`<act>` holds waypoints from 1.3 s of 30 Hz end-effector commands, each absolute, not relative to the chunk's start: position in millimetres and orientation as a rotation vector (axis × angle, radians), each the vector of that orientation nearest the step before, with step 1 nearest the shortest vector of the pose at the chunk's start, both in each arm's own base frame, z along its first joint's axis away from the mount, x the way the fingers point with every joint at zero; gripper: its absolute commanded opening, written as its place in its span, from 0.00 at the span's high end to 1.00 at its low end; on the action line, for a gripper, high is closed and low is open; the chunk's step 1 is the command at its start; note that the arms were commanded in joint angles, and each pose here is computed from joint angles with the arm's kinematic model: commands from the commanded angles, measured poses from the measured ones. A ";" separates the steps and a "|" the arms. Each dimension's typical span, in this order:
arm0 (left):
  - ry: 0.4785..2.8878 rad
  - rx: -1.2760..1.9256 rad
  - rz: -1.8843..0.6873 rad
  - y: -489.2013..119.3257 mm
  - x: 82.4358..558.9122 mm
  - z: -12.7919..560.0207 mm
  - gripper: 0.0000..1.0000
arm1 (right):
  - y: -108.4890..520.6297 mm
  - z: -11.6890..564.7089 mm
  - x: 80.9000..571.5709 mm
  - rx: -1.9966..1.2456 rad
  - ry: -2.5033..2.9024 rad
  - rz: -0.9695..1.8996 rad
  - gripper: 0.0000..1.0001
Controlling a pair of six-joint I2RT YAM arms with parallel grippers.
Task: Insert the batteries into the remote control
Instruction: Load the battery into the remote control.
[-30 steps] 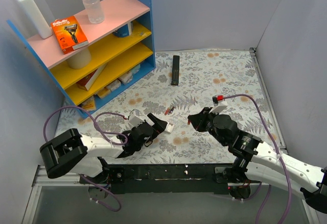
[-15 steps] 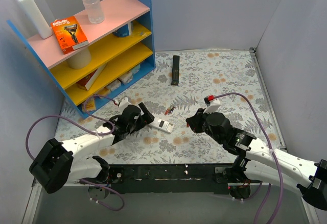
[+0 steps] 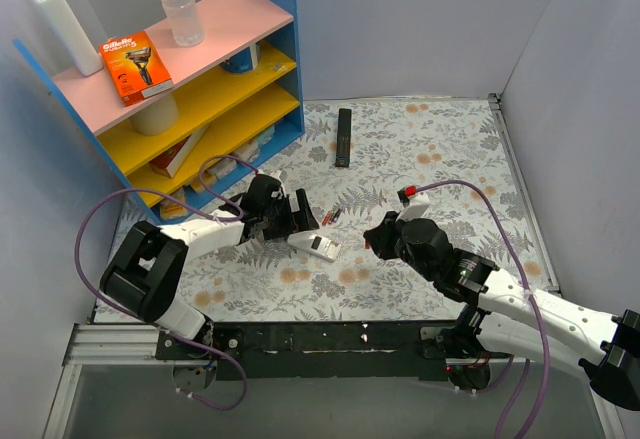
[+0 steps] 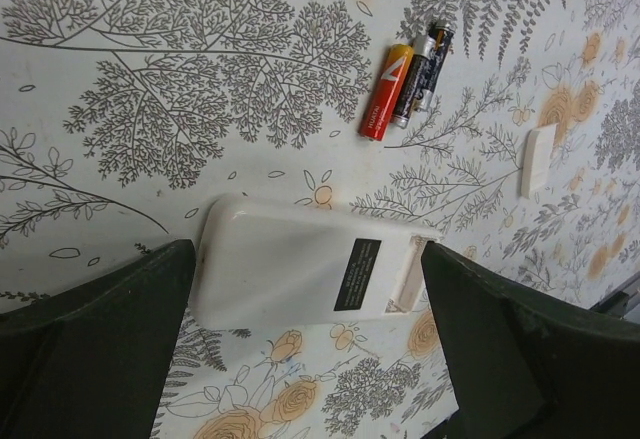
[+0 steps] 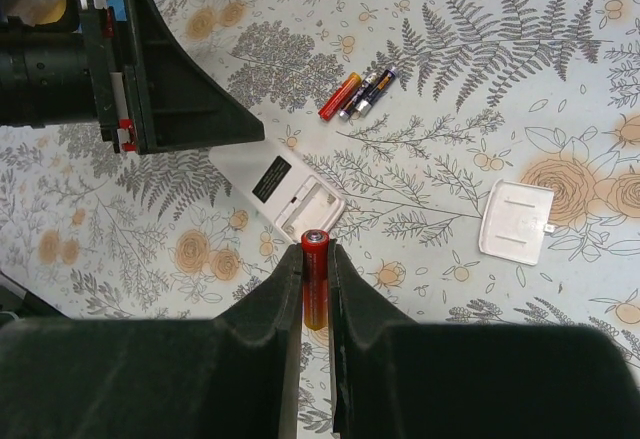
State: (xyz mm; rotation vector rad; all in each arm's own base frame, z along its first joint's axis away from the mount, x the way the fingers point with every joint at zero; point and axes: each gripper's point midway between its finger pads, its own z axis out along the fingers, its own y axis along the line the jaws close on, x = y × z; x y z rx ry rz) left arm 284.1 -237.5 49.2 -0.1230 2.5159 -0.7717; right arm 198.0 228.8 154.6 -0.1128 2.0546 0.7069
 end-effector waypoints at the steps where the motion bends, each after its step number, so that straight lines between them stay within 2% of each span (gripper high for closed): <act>1: 2.510 -0.028 -0.845 -245.2 276.9 58.3 0.02 | 237.3 185.4 208.1 -0.091 1.970 0.751 0.99; 14: 2.553 -0.082 -1.014 -259.6 232.8 65.1 0.02 | 254.1 172.3 210.2 -0.198 1.993 0.747 0.99; 20: 2.526 -0.121 -0.889 -245.2 235.4 63.2 0.02 | 267.7 165.2 220.4 -0.324 1.966 0.692 0.99; 25: 2.464 0.018 -0.764 -231.8 244.8 70.1 0.02 | 282.0 152.2 235.6 -0.426 1.957 0.612 0.99; 31: 2.507 0.070 -0.773 -236.4 239.8 62.8 0.02 | 298.9 138.3 253.1 -0.469 1.943 0.567 0.99; 35: 2.545 0.039 -0.762 -235.9 235.4 53.6 0.07 | 305.4 127.1 260.9 -0.481 1.935 0.554 0.99; 39: 2.578 0.039 -0.753 -238.2 233.1 47.2 0.20 | 307.9 113.0 263.4 -0.491 1.940 0.543 0.99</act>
